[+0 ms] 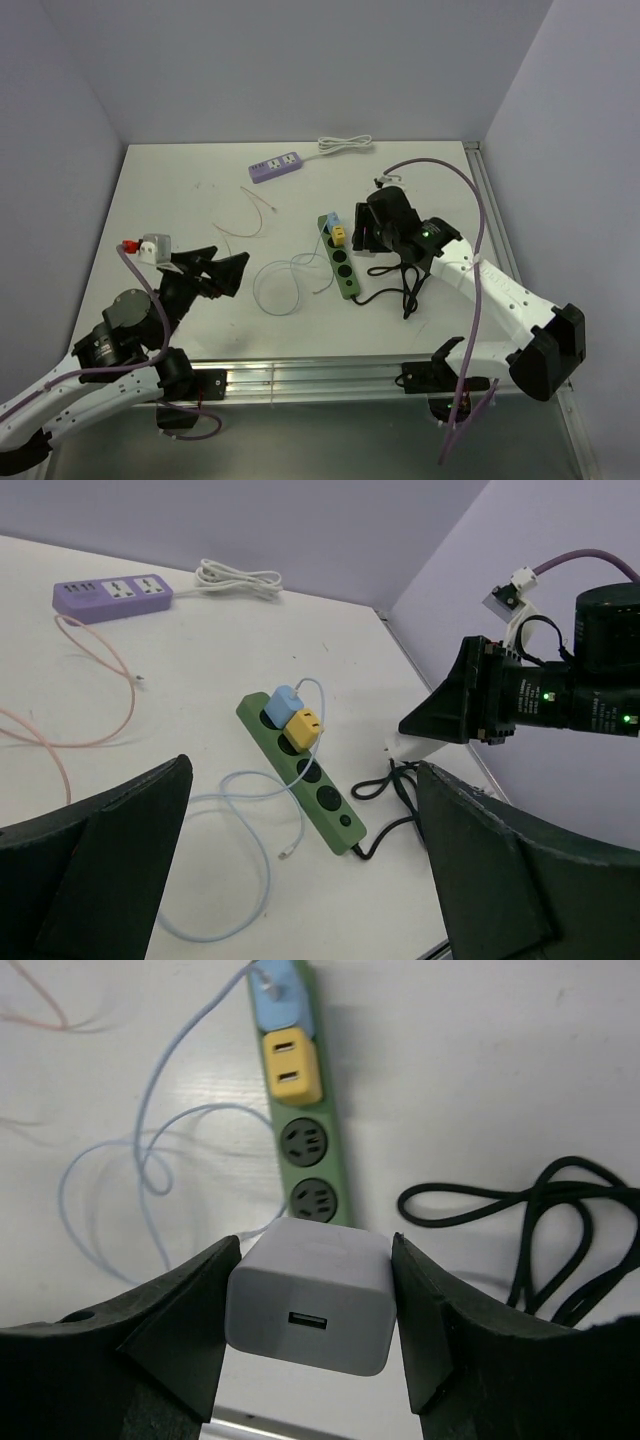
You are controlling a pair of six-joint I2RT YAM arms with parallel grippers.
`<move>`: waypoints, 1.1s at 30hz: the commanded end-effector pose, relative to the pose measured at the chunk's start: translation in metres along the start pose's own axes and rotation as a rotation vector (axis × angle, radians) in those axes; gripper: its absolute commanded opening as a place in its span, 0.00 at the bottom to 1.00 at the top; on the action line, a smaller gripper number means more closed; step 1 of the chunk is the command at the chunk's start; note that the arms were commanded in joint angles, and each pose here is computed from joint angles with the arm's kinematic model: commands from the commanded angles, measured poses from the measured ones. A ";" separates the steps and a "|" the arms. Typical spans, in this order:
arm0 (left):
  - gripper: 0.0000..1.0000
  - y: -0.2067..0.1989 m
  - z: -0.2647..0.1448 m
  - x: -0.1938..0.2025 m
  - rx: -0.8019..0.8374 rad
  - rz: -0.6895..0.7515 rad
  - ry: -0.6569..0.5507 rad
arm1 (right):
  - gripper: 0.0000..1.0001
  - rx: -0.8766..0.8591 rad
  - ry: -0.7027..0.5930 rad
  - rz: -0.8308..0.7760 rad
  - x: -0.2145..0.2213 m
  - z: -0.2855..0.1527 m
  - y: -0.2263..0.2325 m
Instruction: Insert the plug
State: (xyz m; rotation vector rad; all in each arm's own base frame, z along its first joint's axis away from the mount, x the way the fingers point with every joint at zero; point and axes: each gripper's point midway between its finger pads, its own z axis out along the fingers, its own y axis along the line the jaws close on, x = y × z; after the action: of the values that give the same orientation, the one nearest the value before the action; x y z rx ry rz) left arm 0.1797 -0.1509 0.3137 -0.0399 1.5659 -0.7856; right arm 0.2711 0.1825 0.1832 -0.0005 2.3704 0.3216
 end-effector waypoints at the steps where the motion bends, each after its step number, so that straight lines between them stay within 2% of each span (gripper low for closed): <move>1: 0.99 0.010 0.000 0.001 -0.050 -0.034 -0.016 | 0.00 0.067 -0.050 -0.046 -0.014 0.020 -0.019; 6: 0.99 0.006 0.004 0.012 -0.039 -0.036 0.023 | 0.00 -0.024 -0.058 -0.076 -0.015 0.049 -0.002; 11: 0.99 0.001 0.005 0.024 -0.011 -0.050 0.058 | 0.00 -0.024 -0.034 -0.122 -0.006 0.073 -0.003; 17: 0.99 0.002 0.004 0.022 -0.005 -0.058 0.046 | 0.00 -0.055 -0.009 -0.154 0.001 0.096 0.001; 33: 0.99 -0.004 0.010 0.018 0.001 -0.050 0.032 | 0.00 -0.101 0.005 -0.192 -0.002 0.110 0.007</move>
State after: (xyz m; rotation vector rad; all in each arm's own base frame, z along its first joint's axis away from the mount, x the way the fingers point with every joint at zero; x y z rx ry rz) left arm 0.1826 -0.1629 0.2863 -0.0589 1.6389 -0.7967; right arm 0.3313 0.2062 0.0886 -0.2567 2.4170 0.3057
